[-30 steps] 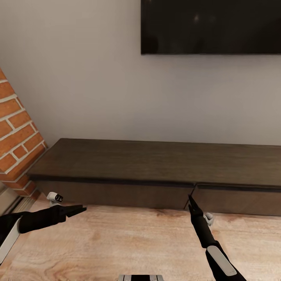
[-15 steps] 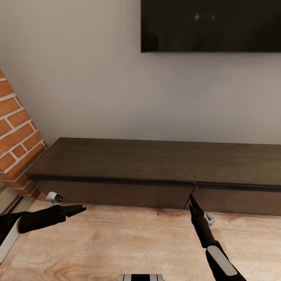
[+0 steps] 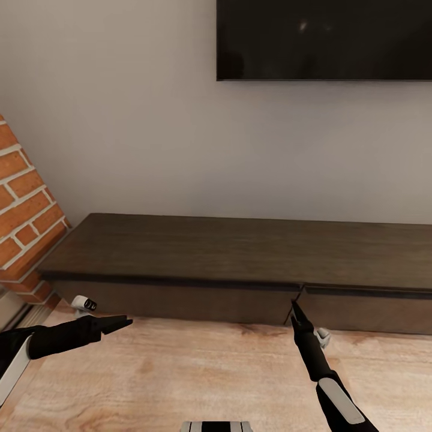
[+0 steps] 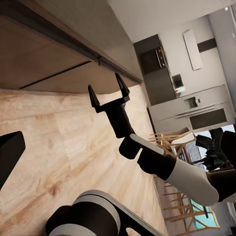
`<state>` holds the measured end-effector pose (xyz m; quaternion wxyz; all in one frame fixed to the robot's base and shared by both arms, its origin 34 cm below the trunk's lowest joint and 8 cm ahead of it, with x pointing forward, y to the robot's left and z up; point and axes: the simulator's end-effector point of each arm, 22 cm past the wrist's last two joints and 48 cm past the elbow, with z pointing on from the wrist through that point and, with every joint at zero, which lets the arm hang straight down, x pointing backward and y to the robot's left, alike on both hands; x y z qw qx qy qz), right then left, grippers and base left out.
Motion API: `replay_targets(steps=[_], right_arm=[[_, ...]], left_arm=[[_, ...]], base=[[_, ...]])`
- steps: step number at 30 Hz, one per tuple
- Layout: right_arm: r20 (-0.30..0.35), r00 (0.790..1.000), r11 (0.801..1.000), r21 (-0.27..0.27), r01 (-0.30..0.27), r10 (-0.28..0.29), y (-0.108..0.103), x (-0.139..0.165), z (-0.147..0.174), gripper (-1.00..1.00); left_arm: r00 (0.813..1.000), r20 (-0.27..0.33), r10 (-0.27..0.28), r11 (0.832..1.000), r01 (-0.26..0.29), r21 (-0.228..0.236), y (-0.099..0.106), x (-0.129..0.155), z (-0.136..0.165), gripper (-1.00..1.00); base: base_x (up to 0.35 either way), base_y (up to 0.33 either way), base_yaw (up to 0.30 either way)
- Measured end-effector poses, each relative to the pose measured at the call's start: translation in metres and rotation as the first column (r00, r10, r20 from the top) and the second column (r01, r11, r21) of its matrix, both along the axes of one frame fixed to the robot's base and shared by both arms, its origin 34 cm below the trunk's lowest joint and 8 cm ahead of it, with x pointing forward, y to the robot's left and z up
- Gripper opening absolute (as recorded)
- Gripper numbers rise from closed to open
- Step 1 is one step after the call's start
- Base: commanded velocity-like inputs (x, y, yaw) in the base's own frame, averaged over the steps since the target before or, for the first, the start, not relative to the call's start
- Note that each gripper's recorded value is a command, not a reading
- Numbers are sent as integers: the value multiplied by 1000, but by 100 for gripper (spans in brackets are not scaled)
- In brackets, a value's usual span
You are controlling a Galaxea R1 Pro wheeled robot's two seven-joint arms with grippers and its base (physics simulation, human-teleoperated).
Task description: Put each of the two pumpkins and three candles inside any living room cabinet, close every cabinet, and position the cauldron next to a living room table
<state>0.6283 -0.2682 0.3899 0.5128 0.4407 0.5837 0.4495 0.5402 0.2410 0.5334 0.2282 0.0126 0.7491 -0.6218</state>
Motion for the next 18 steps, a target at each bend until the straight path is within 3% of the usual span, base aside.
replay_targets(steps=[18], right_arm=[[-1,1000,1000,0,0,0,0,0,-1,100]], left_arm=[[1000,0,-1,1000,1,1,0,0,0,100]], base=[[99,0,0]])
